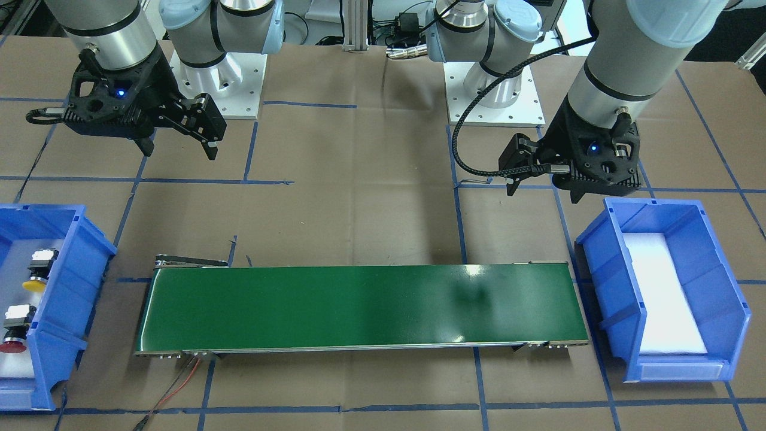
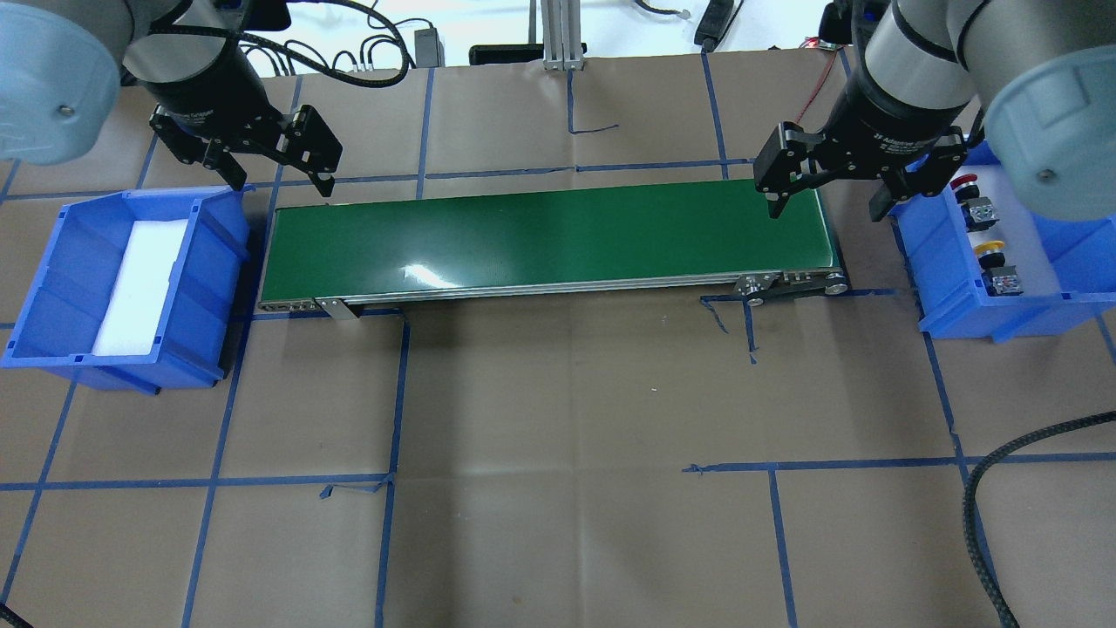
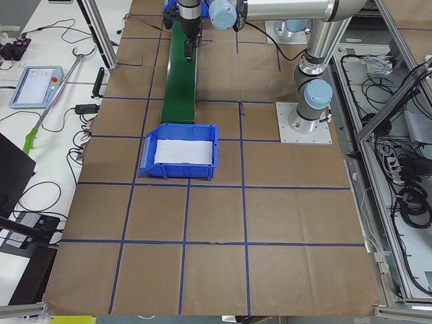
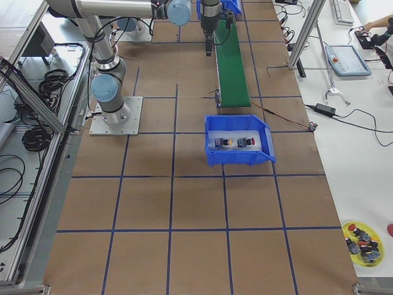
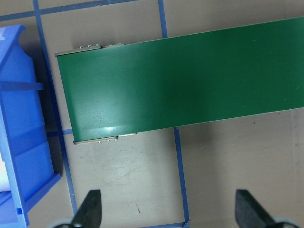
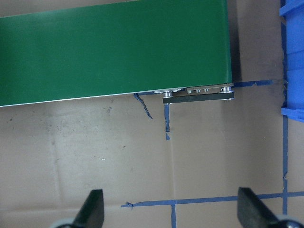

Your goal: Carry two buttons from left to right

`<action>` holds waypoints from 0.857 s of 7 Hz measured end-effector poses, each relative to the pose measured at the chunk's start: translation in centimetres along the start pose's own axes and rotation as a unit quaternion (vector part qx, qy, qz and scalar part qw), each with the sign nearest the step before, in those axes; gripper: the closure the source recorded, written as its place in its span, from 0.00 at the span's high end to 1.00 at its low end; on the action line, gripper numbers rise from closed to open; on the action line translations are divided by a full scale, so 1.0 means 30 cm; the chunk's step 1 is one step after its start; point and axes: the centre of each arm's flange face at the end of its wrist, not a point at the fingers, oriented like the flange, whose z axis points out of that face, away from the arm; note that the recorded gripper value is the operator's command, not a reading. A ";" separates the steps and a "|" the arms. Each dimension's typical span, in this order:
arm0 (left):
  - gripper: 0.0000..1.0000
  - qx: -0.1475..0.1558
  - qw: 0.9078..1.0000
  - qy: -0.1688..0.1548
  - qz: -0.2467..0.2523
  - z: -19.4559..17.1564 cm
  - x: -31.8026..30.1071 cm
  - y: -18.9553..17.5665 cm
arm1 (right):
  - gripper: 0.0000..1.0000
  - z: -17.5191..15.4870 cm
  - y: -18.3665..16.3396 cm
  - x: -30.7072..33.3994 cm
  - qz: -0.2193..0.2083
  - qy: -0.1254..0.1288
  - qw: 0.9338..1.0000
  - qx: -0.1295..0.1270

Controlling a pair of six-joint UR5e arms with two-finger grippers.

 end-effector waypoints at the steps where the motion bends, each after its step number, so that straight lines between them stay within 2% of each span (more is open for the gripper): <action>1: 1.00 0.000 1.000 0.000 0.000 -0.002 0.000 0.000 | 1.00 0.001 0.000 0.000 0.000 0.000 1.000 -0.001; 6: 1.00 0.000 1.000 -0.001 -0.002 -0.002 -0.001 0.001 | 1.00 0.008 0.003 0.000 0.000 0.000 1.000 -0.003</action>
